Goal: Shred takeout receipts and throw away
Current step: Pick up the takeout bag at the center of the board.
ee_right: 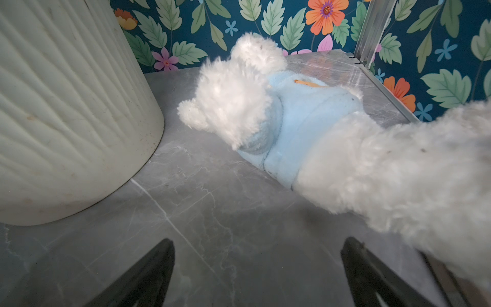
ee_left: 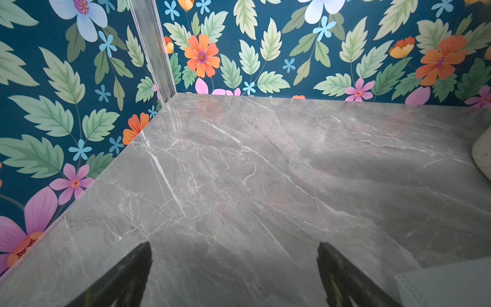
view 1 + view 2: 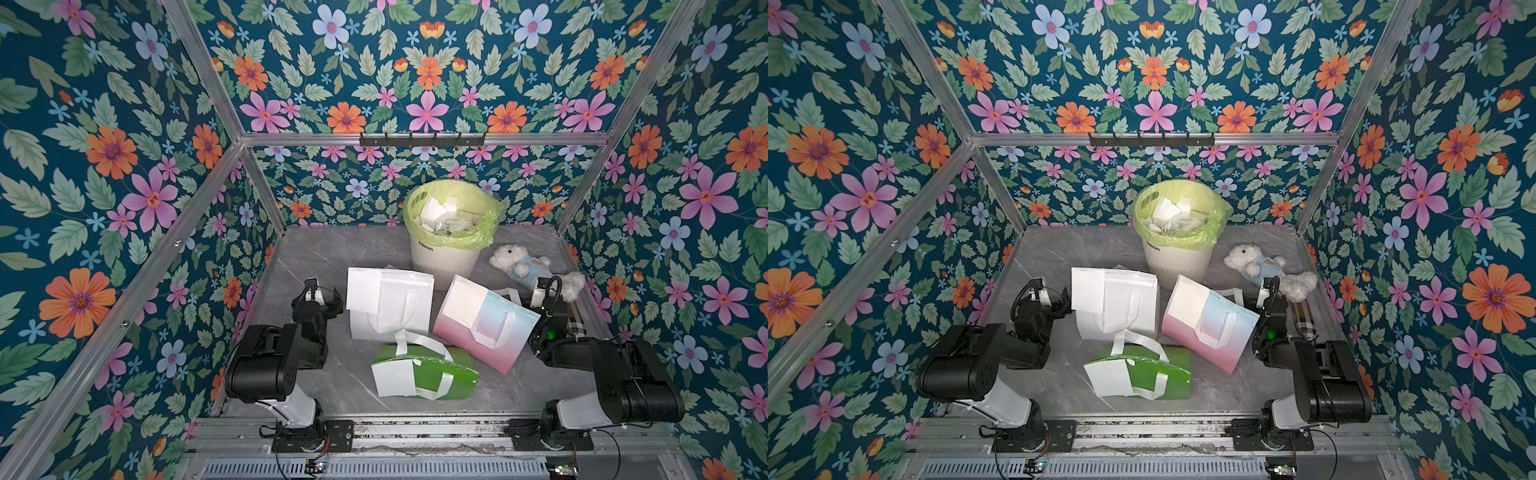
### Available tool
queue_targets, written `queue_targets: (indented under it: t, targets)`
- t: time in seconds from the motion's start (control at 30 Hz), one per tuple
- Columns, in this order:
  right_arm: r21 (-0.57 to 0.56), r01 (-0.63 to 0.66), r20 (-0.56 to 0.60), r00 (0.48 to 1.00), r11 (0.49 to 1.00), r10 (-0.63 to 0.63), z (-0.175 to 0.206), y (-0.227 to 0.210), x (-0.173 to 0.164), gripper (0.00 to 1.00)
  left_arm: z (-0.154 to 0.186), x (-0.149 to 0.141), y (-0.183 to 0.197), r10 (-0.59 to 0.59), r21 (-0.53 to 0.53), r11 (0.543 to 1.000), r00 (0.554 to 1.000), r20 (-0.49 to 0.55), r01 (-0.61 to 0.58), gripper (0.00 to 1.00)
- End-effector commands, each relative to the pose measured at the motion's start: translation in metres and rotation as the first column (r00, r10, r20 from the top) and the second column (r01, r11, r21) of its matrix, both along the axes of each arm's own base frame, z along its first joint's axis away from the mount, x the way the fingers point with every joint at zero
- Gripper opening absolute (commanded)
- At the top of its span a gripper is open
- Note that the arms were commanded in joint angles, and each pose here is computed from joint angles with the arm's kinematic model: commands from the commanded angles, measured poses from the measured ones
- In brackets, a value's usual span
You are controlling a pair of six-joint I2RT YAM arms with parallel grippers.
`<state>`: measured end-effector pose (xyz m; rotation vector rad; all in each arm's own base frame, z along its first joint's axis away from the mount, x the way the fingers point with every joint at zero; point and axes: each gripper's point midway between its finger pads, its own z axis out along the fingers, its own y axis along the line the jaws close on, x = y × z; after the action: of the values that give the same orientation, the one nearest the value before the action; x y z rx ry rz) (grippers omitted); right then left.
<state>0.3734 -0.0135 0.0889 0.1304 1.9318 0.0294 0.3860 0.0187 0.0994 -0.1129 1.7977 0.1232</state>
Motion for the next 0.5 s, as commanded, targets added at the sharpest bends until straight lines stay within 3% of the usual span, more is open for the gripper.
queue_targets:
  t: [0.0,0.17,0.3,0.4,0.47]
  targets:
    - [-0.010,0.019,0.050,0.999,1.000,-0.019,0.011,-0.004,0.003,0.99,0.010,0.003,0.001,0.001,0.012,1.000,0.999,0.038,-0.002,1.00]
    - [0.000,0.046,0.099,0.994,0.999,-0.045,0.033,-0.007,-0.012,0.99,0.010,0.002,0.001,0.001,0.011,1.000,0.999,0.039,-0.002,0.99]
    - [0.006,0.112,0.073,0.991,0.994,-0.113,0.057,-0.017,-0.035,0.99,0.025,-0.004,-0.003,-0.020,0.023,1.000,0.997,0.073,0.019,1.00]
    - [0.005,0.180,0.084,0.980,0.984,-0.180,0.076,-0.028,-0.052,0.99,0.044,-0.009,0.006,0.044,0.001,0.999,0.997,0.059,-0.045,0.99]
    - [0.036,0.206,0.096,0.973,0.978,-0.208,0.088,-0.030,-0.063,0.99,0.063,-0.014,0.017,0.130,-0.094,0.988,0.990,0.063,-0.124,1.00]
